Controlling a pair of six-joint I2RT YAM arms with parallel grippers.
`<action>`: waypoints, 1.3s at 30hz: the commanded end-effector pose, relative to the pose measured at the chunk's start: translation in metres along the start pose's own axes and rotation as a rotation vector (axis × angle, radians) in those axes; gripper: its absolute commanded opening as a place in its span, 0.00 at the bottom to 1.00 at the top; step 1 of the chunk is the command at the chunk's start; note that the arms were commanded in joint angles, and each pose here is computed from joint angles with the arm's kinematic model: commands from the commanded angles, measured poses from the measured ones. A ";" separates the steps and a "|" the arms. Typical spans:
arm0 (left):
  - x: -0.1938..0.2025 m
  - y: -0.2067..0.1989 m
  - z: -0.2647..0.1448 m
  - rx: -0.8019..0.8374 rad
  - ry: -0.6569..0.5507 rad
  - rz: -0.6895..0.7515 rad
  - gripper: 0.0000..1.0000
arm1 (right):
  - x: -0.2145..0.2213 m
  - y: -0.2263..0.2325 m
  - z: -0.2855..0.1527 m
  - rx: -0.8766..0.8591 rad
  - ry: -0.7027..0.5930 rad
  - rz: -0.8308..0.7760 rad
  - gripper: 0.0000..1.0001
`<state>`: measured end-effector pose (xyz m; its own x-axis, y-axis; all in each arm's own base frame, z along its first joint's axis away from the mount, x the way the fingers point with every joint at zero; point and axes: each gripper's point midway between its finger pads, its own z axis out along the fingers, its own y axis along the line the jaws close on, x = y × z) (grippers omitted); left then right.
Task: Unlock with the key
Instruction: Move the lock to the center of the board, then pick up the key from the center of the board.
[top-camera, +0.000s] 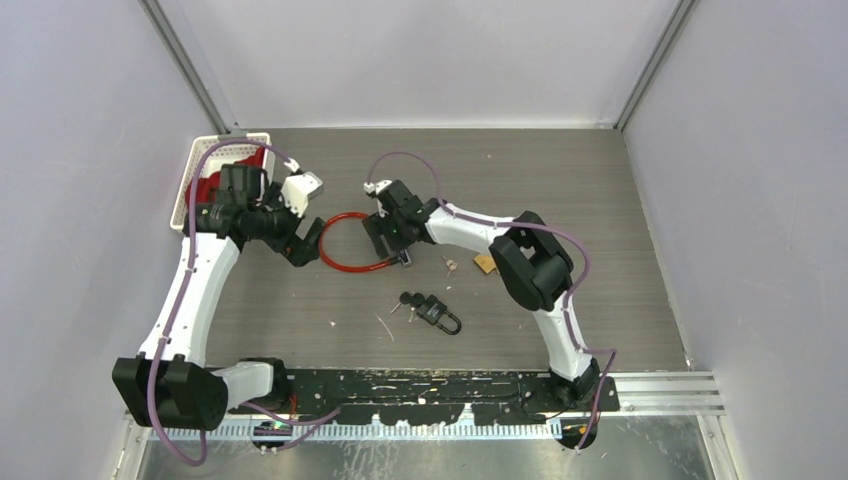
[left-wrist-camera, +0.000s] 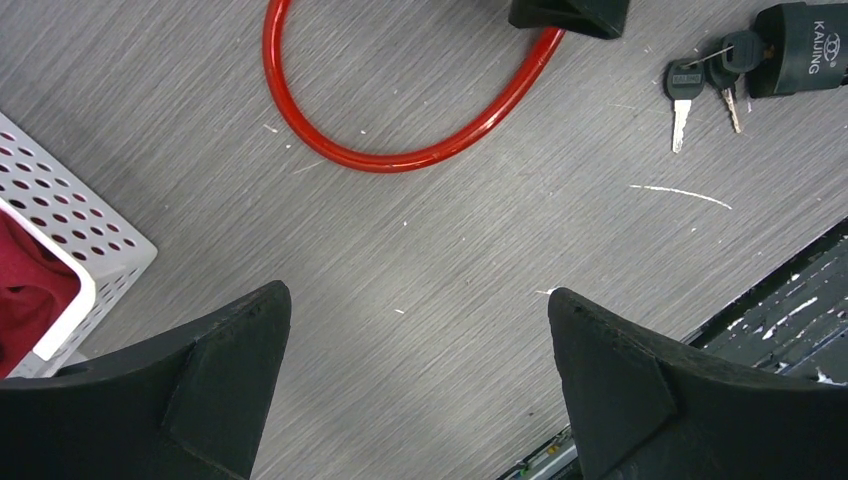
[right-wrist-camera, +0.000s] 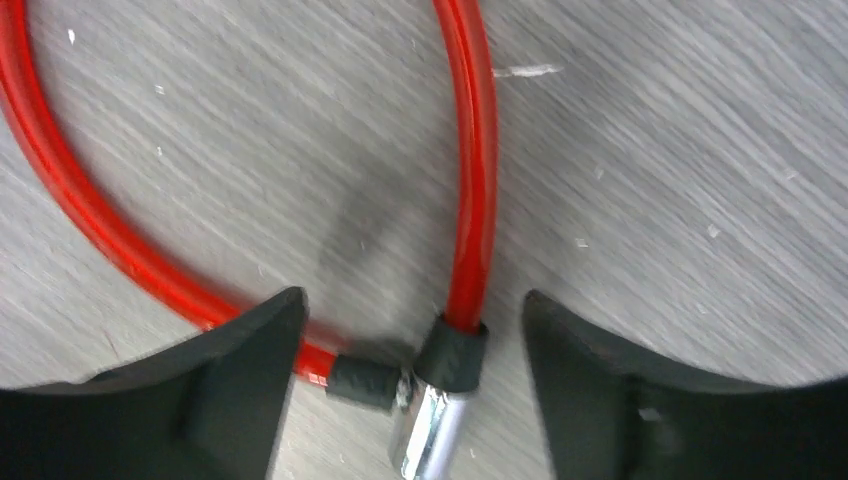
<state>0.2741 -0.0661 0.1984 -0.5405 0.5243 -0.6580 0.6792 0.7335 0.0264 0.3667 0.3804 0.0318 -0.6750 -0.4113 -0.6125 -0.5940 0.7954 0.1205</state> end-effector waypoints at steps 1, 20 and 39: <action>-0.009 -0.003 -0.008 0.007 -0.031 -0.015 1.00 | -0.056 -0.014 -0.070 0.078 -0.193 0.028 0.98; -0.017 0.001 -0.007 -0.001 -0.035 -0.067 0.99 | 0.061 -0.089 -0.106 0.273 -0.055 0.276 0.68; -0.023 -0.005 -0.012 0.028 -0.047 -0.082 0.99 | 0.093 -0.083 -0.084 0.226 0.032 0.292 0.51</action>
<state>0.2711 -0.0701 0.2005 -0.6083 0.4668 -0.6419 0.6398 0.7670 -0.0484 0.3106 0.2360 0.0247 -0.8298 -0.1946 -0.5230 -0.2781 0.9568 0.0852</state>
